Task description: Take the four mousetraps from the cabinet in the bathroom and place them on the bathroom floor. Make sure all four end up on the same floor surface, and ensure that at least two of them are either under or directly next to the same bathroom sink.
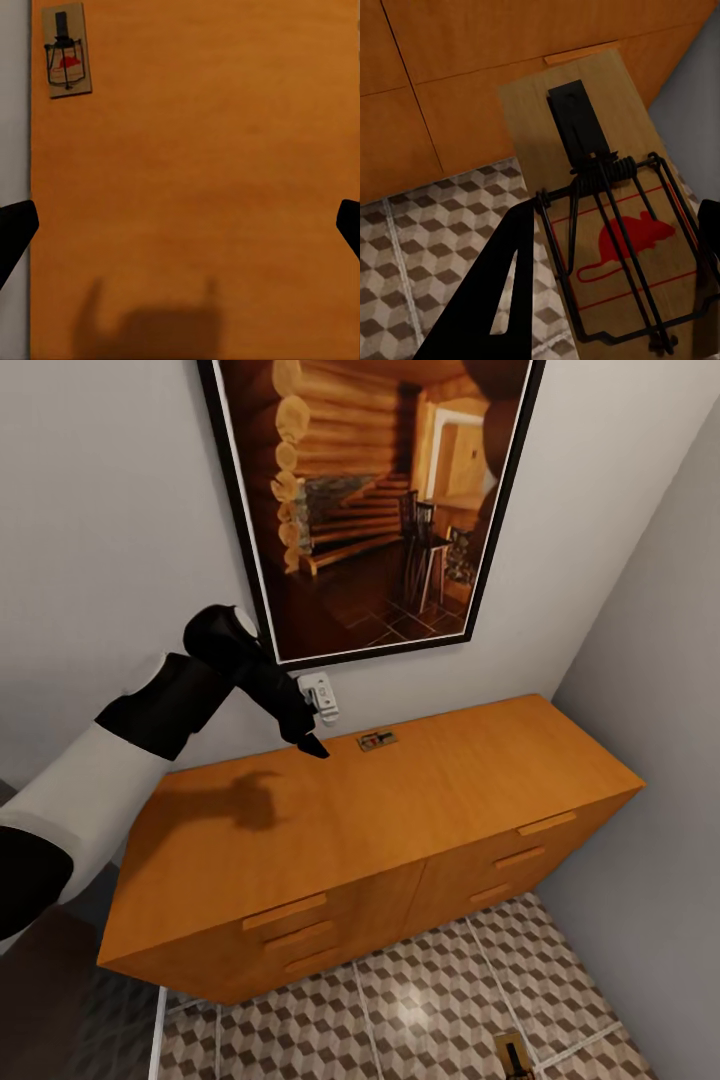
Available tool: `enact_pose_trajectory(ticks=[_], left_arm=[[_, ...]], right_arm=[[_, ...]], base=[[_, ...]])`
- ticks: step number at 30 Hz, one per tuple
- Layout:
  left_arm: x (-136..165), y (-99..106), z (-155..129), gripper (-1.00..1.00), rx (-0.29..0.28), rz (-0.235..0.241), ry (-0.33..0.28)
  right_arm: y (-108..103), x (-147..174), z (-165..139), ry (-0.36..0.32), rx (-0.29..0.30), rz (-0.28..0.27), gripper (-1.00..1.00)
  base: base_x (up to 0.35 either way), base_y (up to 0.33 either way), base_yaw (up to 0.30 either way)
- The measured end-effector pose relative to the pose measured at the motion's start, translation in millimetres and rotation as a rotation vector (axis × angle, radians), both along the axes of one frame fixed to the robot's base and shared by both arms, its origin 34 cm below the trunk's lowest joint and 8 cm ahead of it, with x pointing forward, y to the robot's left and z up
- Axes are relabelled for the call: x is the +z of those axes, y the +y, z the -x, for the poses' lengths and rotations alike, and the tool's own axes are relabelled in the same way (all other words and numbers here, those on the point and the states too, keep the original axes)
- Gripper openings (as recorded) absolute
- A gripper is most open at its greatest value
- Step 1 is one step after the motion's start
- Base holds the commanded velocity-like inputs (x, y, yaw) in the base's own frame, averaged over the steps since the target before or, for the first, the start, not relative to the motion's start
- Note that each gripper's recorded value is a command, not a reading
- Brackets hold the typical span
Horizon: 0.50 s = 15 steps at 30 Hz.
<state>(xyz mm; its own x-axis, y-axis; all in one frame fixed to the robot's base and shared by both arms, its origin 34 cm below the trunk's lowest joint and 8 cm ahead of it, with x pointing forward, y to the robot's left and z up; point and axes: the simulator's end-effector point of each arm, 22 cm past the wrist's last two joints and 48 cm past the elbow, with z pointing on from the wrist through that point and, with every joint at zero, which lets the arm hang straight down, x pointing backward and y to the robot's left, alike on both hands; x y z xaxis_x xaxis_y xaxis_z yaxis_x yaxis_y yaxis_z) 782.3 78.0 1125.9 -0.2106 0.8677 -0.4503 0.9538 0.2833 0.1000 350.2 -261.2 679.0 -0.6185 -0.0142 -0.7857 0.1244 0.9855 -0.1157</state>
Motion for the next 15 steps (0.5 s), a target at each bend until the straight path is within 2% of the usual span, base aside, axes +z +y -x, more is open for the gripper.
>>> enact_pose_trajectory(ticks=[9,15], left_arm=[[-4.4,-1.6,0.4,1.0,0.006,-0.001,0.004],[-19.6,-7.7,9.9,1.0,-0.002,0.003,0.034]], right_arm=[[0.0,0.0,0.0,0.0,0.0,0.0,-1.0],[0.0,0.0,0.0,0.0,0.0,0.0,-1.0]], base=[[0.0,0.0,0.0],[0.0,0.0,0.0]])
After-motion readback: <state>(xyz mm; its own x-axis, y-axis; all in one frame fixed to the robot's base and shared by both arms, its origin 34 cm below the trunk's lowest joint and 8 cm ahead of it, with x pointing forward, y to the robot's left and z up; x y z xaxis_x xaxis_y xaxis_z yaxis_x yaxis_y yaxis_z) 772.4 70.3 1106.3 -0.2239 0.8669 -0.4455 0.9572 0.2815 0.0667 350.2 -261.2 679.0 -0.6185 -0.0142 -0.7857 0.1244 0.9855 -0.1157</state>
